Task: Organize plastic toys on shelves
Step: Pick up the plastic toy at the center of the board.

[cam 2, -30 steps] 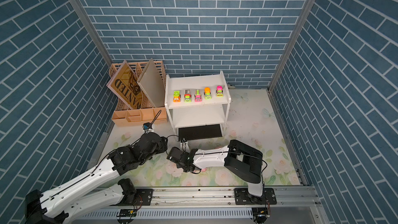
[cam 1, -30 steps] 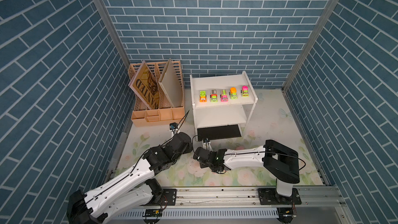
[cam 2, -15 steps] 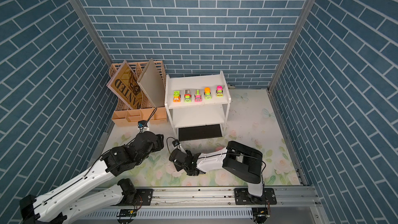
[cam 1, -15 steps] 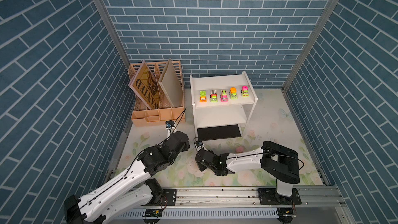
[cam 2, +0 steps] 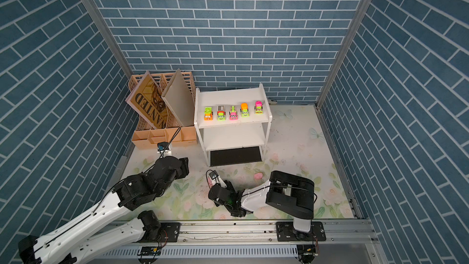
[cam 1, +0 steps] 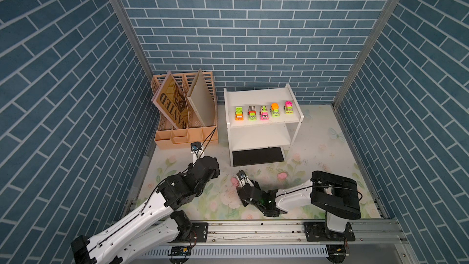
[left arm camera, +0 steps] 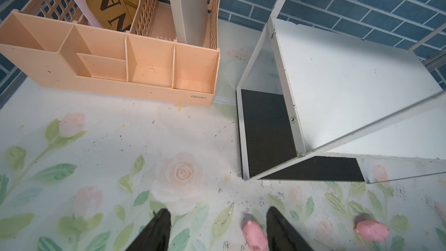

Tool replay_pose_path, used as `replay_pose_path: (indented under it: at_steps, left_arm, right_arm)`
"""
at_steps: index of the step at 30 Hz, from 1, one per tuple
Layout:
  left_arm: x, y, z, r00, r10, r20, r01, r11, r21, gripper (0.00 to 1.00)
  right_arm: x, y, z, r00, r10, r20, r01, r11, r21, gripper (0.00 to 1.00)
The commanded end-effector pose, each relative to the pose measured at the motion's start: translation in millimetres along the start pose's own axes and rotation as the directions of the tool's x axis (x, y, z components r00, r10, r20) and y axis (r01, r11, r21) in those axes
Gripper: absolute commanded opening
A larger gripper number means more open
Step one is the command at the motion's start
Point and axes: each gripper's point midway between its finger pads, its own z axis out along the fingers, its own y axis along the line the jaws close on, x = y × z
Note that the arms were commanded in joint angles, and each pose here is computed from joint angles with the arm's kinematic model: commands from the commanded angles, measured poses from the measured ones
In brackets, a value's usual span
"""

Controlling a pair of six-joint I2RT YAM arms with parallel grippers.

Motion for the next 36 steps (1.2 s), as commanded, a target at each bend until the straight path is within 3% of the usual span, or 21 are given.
replay_pose_path:
  at_steps: [1,14,20,23,29,36]
  left_arm:
    - [0,9,1,1.0,0.026,0.012,-0.026,0.999,-0.033,0.66]
    - [0,11,0,0.999,0.028,0.021,-0.027,0.999,-0.033,0.67]
    - [0,10,1,0.999,0.032,0.023,-0.031,0.999,-0.033,0.67]
    - [-1,10,1,0.999,0.032,0.024,-0.031,0.999,-0.031,0.67]
    - [-1,8,4,0.998,0.042,0.046,-0.041,0.999,-0.025,0.67]
    - [0,5,11,0.996,0.054,0.065,-0.053,0.998,-0.019,0.67]
  right_arm:
    - [-5,12,-1,0.999,-0.037,0.032,0.039,0.997,-0.07,0.47]
    - [-10,11,21,0.997,-0.071,0.016,0.072,0.996,-0.052,0.43]
    - [-16,10,22,0.997,-0.066,0.026,0.067,0.997,-0.049,0.27]
    - [-26,13,13,0.997,-0.055,0.048,0.059,0.996,-0.072,0.22]
    - [-57,6,-23,0.993,0.007,0.116,0.002,0.997,-0.078,0.21]
    - [-110,-20,-65,0.971,0.1,0.217,-0.107,0.994,0.022,0.22]
